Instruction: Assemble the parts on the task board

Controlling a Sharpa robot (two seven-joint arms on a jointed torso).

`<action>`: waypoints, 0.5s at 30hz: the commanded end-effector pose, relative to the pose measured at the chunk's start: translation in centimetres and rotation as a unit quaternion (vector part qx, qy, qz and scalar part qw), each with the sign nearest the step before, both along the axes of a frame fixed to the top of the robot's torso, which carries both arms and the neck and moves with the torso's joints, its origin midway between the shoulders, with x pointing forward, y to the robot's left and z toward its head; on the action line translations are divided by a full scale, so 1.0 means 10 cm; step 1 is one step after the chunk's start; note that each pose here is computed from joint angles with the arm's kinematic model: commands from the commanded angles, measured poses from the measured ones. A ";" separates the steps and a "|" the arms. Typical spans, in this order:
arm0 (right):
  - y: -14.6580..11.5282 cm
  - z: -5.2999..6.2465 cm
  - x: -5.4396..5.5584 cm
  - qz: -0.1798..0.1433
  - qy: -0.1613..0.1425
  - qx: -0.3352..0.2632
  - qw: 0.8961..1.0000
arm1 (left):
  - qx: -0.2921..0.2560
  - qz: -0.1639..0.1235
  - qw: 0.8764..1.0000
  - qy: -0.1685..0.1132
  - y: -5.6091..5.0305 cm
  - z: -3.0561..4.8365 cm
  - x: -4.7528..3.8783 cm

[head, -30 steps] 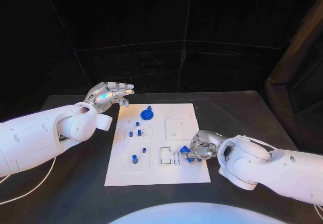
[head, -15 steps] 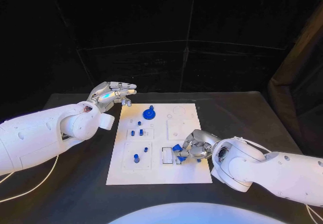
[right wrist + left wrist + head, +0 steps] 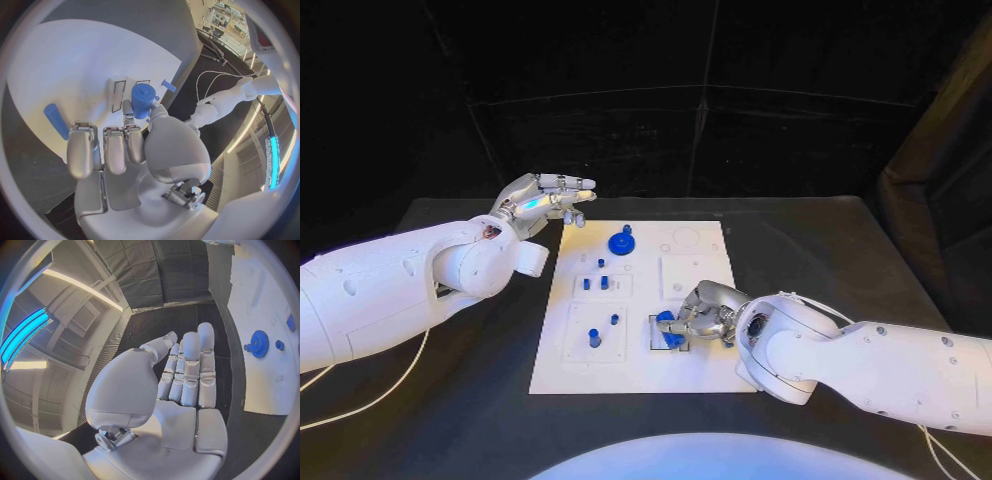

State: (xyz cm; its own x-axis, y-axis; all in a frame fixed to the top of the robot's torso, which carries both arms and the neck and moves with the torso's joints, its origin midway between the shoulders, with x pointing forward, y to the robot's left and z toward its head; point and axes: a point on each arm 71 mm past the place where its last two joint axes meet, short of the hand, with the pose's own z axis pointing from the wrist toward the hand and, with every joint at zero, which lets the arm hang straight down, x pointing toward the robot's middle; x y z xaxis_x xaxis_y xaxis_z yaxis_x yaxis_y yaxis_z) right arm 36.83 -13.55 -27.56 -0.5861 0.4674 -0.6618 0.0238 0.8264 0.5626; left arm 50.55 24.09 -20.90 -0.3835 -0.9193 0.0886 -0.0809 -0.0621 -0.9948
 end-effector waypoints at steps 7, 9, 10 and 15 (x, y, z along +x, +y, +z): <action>0.04 -0.03 0.03 0.004 0.006 -0.029 1.000 | -0.004 -0.006 1.000 0.000 -0.01 0.015 -0.007; 0.05 -0.03 0.03 0.004 0.003 -0.030 1.000 | -0.004 -0.006 1.000 0.000 -0.01 0.015 -0.007; 0.06 -0.03 0.03 0.003 0.001 -0.030 1.000 | -0.004 -0.006 1.000 0.000 -0.01 0.015 -0.007; 0.08 -0.01 0.04 0.005 -0.013 -0.028 0.999 | -0.004 -0.006 1.000 0.000 -0.01 0.015 -0.008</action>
State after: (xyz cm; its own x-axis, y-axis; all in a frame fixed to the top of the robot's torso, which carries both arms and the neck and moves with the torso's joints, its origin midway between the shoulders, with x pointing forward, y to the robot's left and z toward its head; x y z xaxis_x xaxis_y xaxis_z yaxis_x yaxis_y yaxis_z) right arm 37.13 -12.77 -27.85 -0.5899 0.4346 -0.6805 0.0196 0.8503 0.5260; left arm 50.49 24.08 -20.87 -0.3848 -0.9186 0.0894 -0.0825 -0.0622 -0.9946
